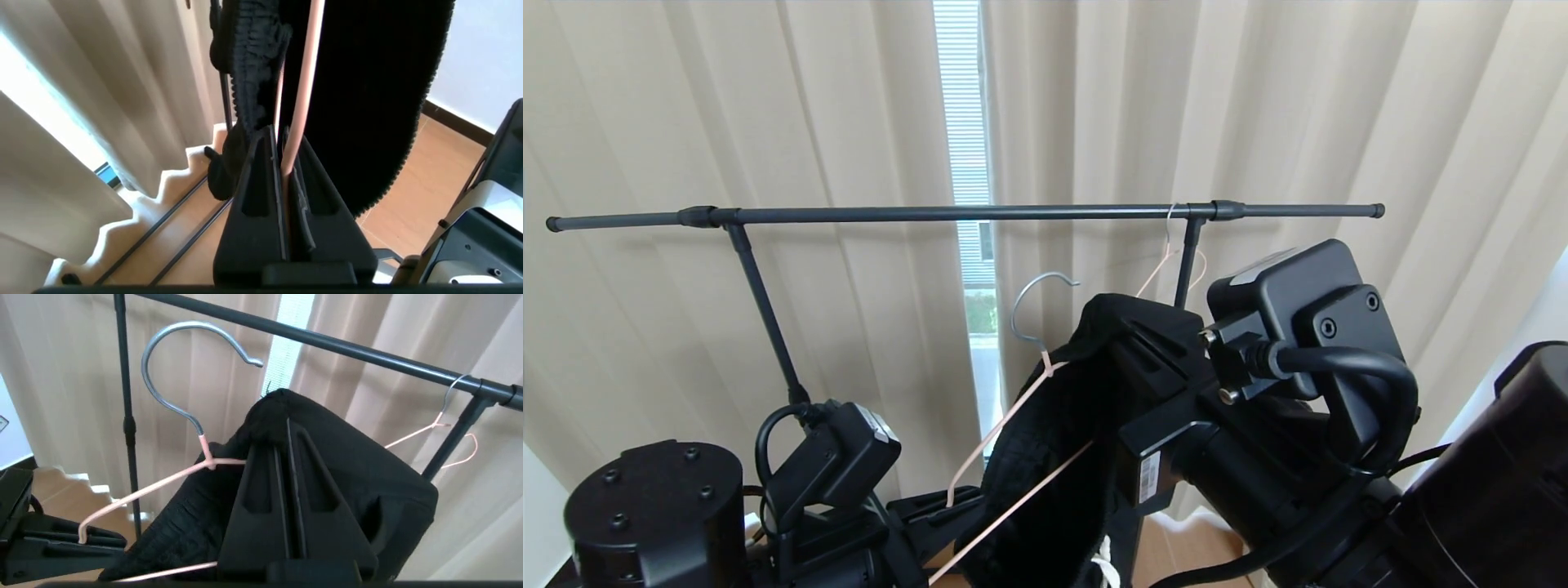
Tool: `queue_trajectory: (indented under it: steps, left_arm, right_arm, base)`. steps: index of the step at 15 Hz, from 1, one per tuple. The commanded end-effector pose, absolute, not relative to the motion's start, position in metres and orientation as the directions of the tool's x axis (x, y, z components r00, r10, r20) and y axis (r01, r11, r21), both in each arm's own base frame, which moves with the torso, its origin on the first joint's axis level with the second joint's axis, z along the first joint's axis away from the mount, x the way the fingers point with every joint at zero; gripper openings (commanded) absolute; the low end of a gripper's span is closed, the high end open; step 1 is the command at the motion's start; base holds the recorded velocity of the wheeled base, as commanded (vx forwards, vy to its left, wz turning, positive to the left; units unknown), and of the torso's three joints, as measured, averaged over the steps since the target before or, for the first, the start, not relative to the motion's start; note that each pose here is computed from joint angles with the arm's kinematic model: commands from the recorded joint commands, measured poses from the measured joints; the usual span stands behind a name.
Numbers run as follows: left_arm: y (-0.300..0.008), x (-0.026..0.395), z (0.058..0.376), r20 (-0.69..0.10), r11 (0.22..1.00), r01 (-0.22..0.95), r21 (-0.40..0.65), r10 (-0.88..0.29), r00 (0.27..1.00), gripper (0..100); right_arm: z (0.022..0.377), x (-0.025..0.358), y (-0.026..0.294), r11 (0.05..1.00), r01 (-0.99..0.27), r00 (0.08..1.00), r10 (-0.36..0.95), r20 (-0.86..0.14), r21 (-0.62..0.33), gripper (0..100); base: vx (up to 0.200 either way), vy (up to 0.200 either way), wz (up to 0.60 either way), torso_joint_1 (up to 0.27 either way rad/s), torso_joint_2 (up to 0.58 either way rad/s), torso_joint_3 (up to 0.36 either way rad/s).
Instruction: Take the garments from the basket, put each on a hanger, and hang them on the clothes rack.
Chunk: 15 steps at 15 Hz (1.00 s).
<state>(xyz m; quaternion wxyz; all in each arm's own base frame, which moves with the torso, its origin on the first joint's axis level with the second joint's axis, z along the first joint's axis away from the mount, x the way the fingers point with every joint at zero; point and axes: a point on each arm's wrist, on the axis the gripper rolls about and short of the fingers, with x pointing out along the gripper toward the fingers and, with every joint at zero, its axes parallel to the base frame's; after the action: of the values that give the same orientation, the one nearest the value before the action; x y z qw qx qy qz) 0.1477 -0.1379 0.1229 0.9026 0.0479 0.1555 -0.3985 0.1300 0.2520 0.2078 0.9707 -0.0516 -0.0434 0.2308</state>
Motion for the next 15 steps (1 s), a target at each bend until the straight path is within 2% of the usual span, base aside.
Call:
queue_trajectory:
  steps: [1,2,8,15]
  left_arm:
    - [-0.135,0.144,0.126,-0.299,0.677,0.735,-0.035,-0.709,0.639,0]
    - [-0.134,0.143,0.126,-0.289,0.675,0.737,-0.033,-0.712,0.64,0]
    - [-0.135,0.14,0.126,-0.273,0.665,0.747,-0.024,-0.723,0.635,0]
    - [-0.138,0.137,0.127,-0.267,0.646,0.763,-0.024,-0.74,0.618,0]
  right_arm:
    - [0.208,0.13,0.251,0.889,-0.443,0.89,0.452,0.061,-0.119,0]
    - [0.209,0.131,0.249,0.892,-0.437,0.893,0.446,0.065,-0.117,100]
    - [0.224,0.147,0.237,0.928,-0.362,0.923,0.371,0.106,-0.09,100]
    - [0.206,0.152,0.249,0.921,-0.369,0.924,0.378,0.058,-0.125,100]
  base:
    - [0.0,0.0,0.0,0.0,0.0,0.0]
    - [0.0,0.0,0.0,0.0,0.0,0.0]
    - [0.0,0.0,0.0,0.0,0.0,0.0]
    - [0.0,0.0,0.0,0.0,0.0,0.0]
